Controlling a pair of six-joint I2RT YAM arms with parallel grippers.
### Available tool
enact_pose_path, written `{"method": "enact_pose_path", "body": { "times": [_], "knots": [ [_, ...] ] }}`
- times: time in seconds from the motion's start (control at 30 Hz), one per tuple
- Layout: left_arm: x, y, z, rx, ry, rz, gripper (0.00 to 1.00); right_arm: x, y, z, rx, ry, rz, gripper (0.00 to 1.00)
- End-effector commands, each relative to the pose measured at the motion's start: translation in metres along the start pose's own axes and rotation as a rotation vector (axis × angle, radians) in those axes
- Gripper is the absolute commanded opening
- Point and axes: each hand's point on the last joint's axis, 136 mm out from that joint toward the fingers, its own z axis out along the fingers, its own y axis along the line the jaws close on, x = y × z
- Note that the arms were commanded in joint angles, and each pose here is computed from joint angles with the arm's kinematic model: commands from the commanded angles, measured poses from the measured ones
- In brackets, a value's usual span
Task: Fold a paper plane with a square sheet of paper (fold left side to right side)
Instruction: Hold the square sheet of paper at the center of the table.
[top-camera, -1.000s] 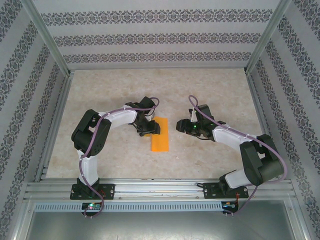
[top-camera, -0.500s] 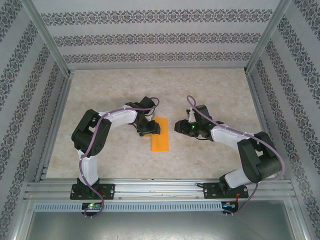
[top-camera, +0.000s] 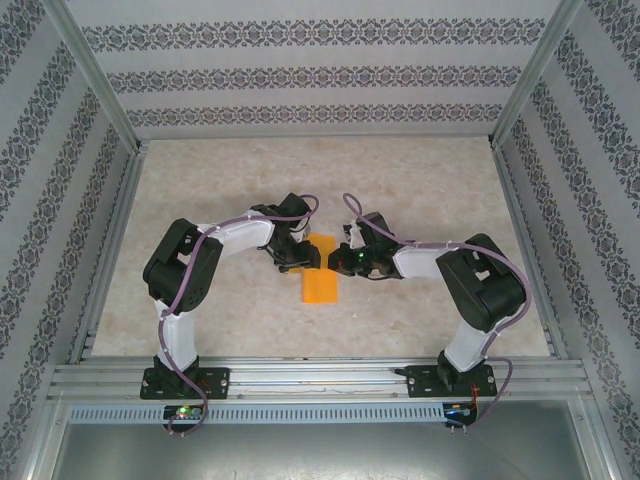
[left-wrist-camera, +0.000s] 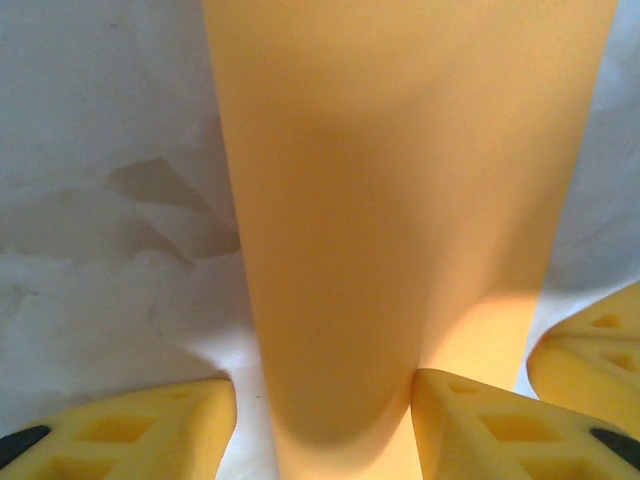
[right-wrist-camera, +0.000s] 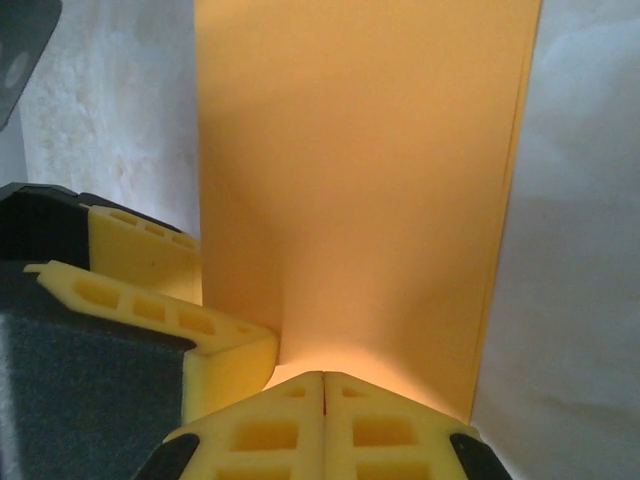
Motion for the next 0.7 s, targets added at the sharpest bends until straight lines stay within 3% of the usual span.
{"method": "enact_pose_path", "body": {
  "times": [0.0, 0.4, 0.67],
  "knots": [
    [0.033, 0.014, 0.063, -0.039, 0.120, 0.025, 0.53, -0.002, -0.001, 0.007, 0.009, 0.004, 0.008, 0.00],
    [0.025, 0.010, 0.054, -0.038, 0.077, 0.041, 0.54, 0.022, -0.043, 0.016, 0.157, 0.088, 0.080, 0.00],
    [-0.003, -0.002, -0.005, 0.003, -0.112, 0.066, 0.63, 0.034, -0.062, 0.015, 0.231, 0.120, 0.101, 0.00]
  ]
}}
